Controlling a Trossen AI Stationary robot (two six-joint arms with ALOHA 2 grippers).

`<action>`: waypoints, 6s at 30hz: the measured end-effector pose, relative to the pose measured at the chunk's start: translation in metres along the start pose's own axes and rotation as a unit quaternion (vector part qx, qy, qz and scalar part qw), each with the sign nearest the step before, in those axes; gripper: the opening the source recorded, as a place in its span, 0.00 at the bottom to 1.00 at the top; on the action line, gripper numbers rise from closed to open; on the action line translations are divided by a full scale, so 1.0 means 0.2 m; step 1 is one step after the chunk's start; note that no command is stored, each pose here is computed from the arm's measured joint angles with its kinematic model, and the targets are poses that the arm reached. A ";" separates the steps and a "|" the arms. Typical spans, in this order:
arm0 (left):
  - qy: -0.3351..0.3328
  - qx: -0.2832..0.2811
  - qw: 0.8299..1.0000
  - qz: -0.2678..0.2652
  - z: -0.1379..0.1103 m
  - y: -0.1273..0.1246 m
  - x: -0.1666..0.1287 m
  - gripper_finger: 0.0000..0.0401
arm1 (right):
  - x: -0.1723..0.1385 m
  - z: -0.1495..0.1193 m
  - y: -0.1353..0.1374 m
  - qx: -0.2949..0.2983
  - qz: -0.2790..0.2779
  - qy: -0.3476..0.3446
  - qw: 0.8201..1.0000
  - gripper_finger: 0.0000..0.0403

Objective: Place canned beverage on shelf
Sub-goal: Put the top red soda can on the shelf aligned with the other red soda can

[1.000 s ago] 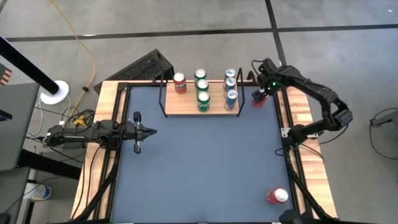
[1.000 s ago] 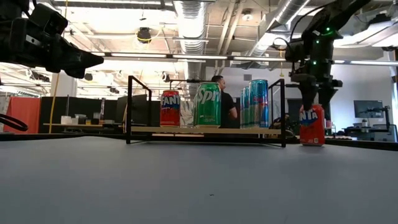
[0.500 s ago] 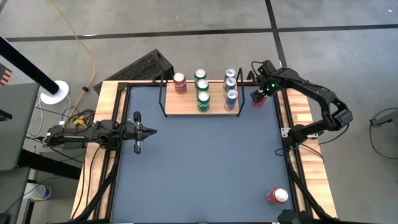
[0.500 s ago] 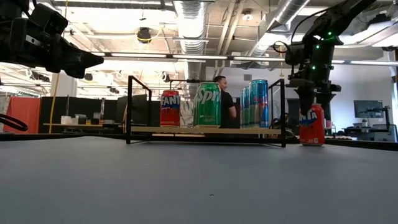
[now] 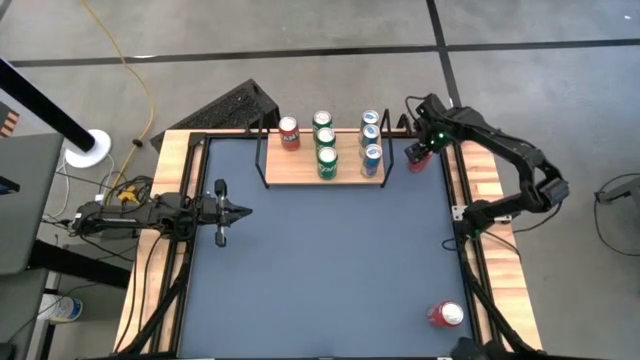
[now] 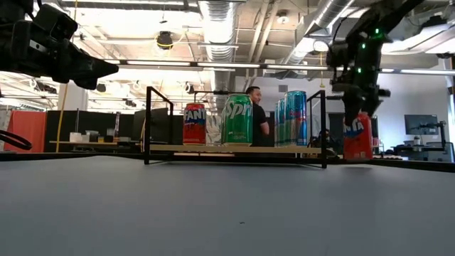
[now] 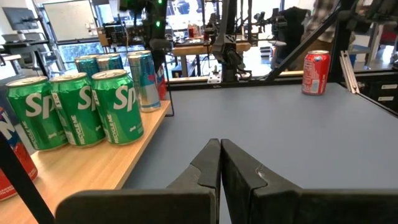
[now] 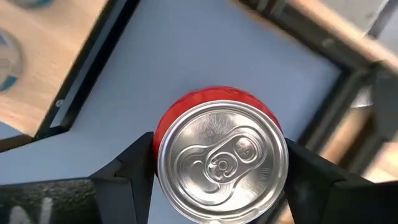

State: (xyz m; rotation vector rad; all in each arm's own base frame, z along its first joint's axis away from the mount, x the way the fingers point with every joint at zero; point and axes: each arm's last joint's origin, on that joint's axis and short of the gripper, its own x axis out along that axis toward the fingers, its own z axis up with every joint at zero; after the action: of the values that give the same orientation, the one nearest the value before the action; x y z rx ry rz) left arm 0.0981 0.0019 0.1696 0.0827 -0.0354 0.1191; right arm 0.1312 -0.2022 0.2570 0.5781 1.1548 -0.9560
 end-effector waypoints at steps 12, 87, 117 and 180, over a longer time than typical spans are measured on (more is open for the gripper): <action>0.000 0.000 1.000 0.000 0.00 0.00 0.00 0.00 | -0.51 0.08 0.06 -0.017 -0.039 -0.092 0.995 0.64; 0.000 0.000 1.000 0.000 0.00 0.00 0.00 0.00 | 0.05 0.82 1.41 -0.439 0.236 -0.146 0.855 0.63; 0.000 0.000 1.000 0.000 0.00 0.00 0.00 0.00 | -0.03 0.80 1.47 -0.463 0.209 -0.188 0.841 0.88; -0.017 -0.354 0.933 0.063 0.01 0.02 0.00 0.00 | -0.91 -1.57 1.24 -0.115 0.034 0.091 0.989 0.81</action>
State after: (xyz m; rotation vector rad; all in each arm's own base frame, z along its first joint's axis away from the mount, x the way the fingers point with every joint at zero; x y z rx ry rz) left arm 0.0975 0.0057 0.1709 -0.6417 -0.1163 0.2269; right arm 0.1724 0.2329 0.3031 0.5234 1.3788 -0.7094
